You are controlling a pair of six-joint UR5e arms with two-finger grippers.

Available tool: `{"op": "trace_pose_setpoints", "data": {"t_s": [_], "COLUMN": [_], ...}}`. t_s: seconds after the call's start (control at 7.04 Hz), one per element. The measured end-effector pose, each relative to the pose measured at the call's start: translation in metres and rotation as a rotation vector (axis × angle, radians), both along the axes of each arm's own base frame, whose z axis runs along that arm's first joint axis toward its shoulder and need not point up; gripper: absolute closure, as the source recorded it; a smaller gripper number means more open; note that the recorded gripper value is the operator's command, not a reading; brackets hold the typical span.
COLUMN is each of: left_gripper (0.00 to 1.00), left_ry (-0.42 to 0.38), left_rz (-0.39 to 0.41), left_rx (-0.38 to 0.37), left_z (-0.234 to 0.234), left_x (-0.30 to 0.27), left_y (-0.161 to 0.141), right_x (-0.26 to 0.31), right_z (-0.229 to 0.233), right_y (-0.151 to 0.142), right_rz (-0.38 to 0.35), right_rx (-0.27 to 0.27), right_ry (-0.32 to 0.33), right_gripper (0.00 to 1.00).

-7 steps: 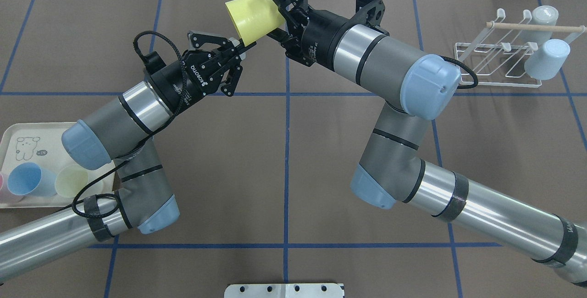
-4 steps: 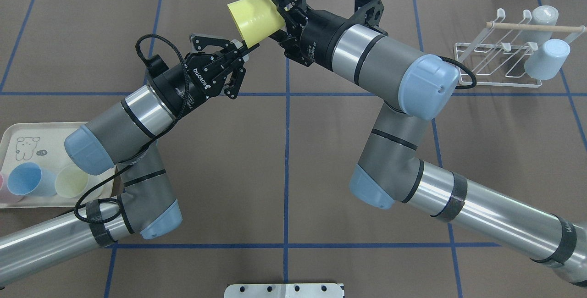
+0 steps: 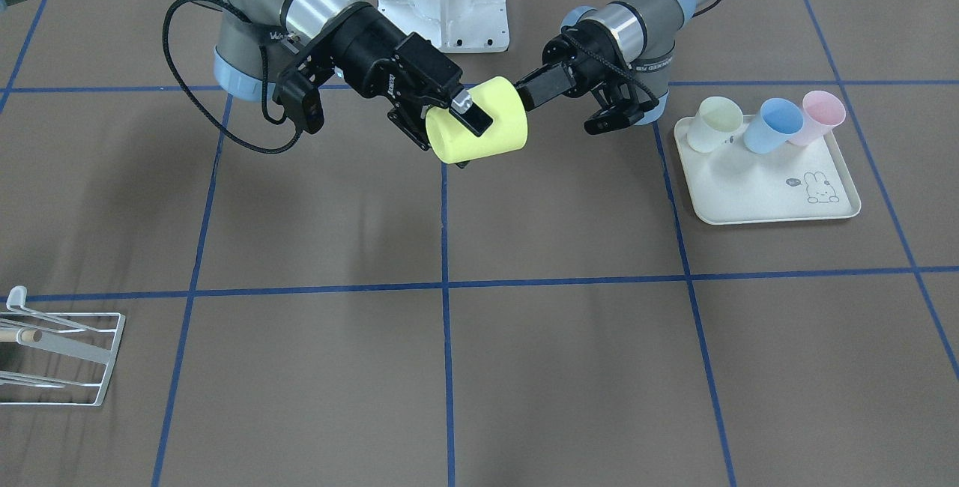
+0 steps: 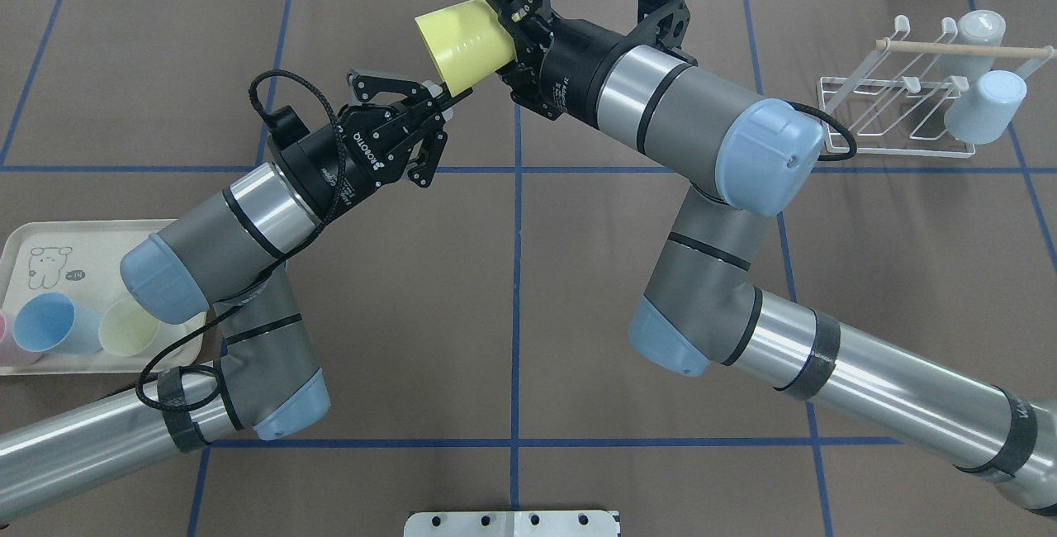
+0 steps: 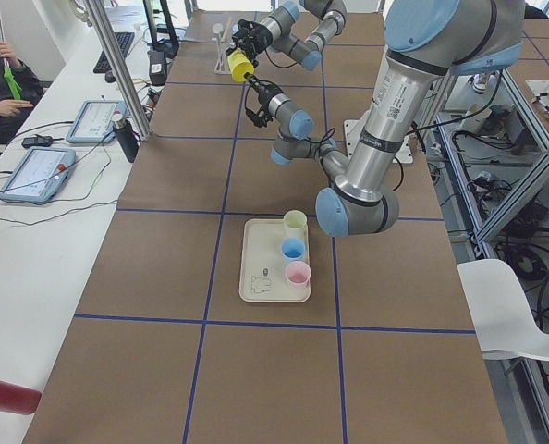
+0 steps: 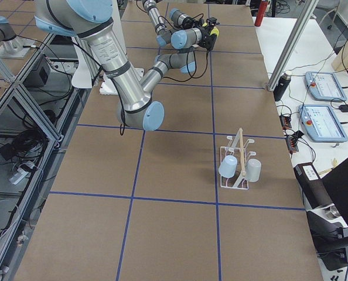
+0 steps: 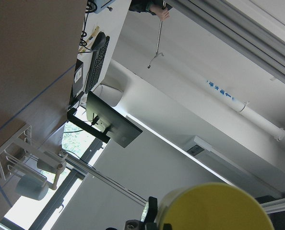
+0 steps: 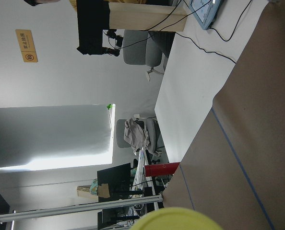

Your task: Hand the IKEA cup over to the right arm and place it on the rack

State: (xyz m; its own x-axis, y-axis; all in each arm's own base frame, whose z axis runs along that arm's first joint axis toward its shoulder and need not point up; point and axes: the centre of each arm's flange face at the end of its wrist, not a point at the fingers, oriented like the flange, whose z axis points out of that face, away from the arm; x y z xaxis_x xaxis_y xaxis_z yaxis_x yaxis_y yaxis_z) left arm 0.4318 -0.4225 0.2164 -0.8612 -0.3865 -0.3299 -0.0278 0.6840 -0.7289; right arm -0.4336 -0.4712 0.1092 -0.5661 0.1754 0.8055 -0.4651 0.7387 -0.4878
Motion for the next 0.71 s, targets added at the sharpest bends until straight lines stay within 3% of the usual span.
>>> {"op": "trace_pose_setpoints", "data": {"t_s": [0.14, 0.71], "left_gripper": [0.01, 0.01], "left_ry": [0.000, -0.010], "left_rz": [0.000, -0.017], "left_rx": [0.003, 0.025], "left_z": [0.000, 0.001], "left_x": [0.000, -0.005], "left_y": [0.001, 0.004], "right_x": [-0.001, 0.005], "right_z": [0.001, 0.006], "right_y": [-0.001, -0.013], "right_rz": [0.000, 0.023], "right_rx": [-0.002, -0.009], "right_ry": [0.003, 0.016], "right_gripper": [1.00, 1.00]}}
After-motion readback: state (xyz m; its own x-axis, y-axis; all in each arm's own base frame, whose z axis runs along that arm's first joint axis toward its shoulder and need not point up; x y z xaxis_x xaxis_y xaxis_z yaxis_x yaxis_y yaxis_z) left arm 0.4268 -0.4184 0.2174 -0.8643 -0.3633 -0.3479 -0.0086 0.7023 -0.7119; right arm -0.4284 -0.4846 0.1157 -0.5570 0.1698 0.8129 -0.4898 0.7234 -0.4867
